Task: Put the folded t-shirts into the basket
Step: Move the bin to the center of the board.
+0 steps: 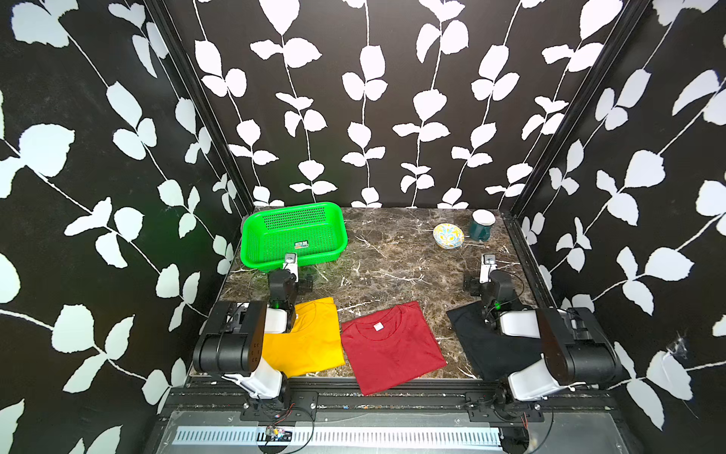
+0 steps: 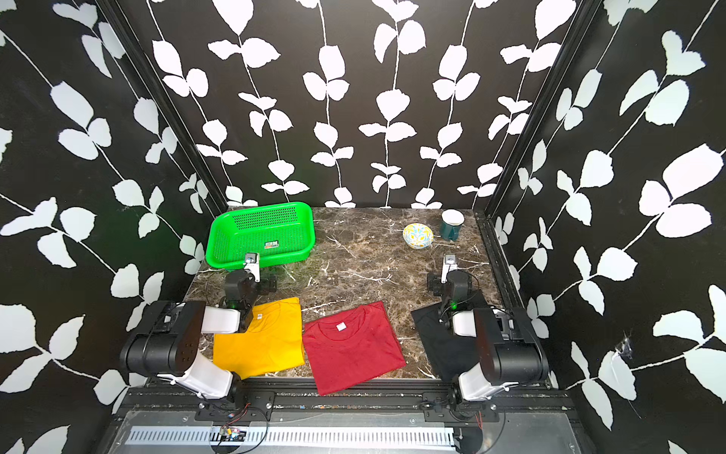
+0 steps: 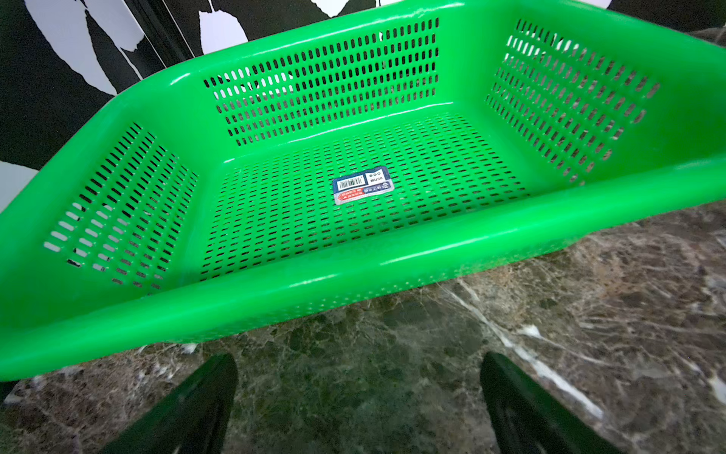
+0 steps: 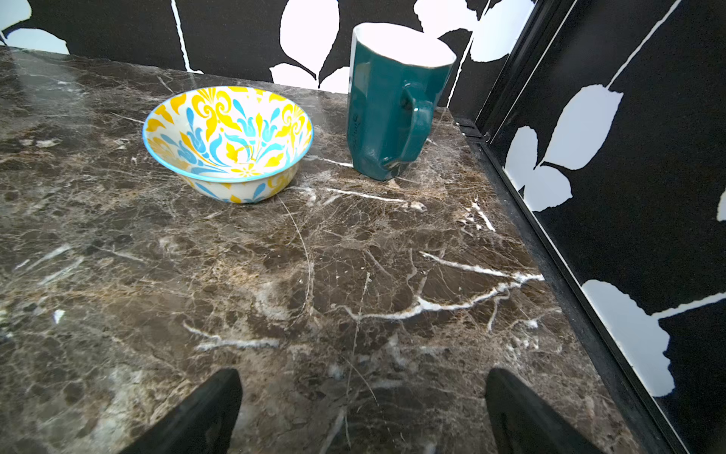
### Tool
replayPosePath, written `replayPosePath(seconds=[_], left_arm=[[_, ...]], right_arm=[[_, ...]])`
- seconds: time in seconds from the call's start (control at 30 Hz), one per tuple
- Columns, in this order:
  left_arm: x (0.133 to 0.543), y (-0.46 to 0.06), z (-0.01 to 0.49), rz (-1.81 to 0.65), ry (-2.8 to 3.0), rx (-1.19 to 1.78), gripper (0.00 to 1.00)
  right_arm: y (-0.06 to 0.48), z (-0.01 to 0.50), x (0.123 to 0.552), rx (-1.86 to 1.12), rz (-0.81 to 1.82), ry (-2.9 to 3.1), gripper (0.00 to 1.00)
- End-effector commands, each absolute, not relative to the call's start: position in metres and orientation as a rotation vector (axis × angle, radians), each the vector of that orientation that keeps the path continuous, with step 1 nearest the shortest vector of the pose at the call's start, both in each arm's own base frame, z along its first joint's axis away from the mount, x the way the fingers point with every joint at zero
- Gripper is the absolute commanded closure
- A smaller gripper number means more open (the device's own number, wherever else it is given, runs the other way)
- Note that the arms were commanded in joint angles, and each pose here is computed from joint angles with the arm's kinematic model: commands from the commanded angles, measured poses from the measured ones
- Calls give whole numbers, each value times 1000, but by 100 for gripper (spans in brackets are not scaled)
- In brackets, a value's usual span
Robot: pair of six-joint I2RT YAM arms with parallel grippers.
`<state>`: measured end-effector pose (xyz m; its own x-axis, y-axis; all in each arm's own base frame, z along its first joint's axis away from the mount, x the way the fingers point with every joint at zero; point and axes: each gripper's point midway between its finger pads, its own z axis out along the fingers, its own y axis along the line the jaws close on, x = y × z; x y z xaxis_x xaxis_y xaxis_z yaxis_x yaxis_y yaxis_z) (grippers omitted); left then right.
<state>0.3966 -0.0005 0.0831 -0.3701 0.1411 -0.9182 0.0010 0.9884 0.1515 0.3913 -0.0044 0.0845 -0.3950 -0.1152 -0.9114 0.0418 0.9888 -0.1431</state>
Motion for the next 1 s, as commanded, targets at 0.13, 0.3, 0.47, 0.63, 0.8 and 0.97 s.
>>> replayPosePath(seconds=[0.13, 0.3, 0.47, 0.63, 0.8, 0.97], left_arm=[[400, 1, 97, 150, 1908, 83, 1], [400, 1, 97, 148, 1909, 85, 2], [400, 1, 96, 148, 1910, 84, 1], [402, -7, 108, 129, 1875, 127, 1], [398, 10, 146, 245, 2010, -56, 1], [375, -2, 184, 75, 2024, -190, 1]], right_arm=[[-7, 91, 395, -29, -167, 1949, 1], [-7, 92, 395, -29, -167, 1948, 1], [-25, 106, 394, 79, -224, 1933, 1], [-36, 154, 377, 126, -266, 2045, 1], [-29, 208, 357, 141, -197, 2103, 1], [-53, 215, 302, 726, -118, 2134, 1]])
